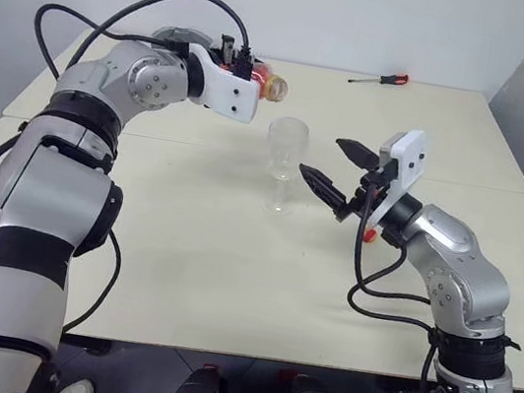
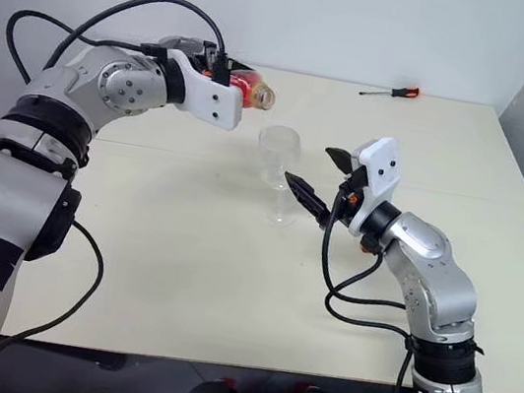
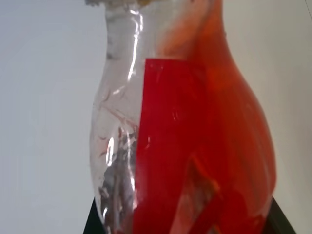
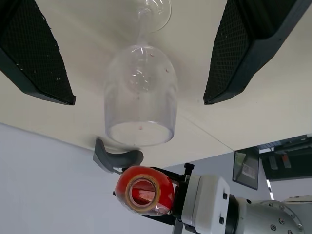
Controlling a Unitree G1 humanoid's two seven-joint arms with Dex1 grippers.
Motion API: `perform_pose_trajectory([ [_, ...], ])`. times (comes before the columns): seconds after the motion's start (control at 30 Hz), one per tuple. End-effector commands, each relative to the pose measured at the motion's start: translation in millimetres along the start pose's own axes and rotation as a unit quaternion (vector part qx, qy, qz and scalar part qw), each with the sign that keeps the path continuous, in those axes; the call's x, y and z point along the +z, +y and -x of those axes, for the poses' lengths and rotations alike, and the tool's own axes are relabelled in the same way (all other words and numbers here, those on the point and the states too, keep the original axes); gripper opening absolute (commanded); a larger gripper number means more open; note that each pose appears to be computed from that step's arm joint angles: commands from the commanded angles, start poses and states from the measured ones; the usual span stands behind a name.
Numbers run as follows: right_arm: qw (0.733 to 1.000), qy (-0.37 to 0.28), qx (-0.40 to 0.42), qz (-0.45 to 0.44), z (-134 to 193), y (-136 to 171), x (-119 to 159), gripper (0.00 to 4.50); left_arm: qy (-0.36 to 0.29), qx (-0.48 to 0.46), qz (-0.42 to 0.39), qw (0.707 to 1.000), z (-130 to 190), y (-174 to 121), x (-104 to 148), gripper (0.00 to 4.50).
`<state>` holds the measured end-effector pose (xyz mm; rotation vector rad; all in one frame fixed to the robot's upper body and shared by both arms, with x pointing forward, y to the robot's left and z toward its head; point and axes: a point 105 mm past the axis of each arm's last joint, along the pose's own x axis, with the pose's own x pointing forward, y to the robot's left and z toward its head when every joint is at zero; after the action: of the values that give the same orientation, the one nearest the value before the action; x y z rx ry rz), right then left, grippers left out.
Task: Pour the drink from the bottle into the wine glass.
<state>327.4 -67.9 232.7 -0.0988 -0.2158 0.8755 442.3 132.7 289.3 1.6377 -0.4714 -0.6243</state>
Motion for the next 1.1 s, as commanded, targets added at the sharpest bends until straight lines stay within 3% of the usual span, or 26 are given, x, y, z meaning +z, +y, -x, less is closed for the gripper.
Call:
perform_pose_trajectory([
  [0.03, 1.000, -0.022, 0.004, 0.018, 4.7, 4.6, 12.2, 4.50, 0.005, 0.046, -0.035, 0.998, 9.1, 34.6, -1.3, 1.24],
  [1.1, 0.999, -0.028, 0.010, 0.023, 0.6, 6.9, 13.3, 4.50, 0.045, 0.040, -0.099, 0.993, 17.6, 41.8, -15.1, 1.24],
])
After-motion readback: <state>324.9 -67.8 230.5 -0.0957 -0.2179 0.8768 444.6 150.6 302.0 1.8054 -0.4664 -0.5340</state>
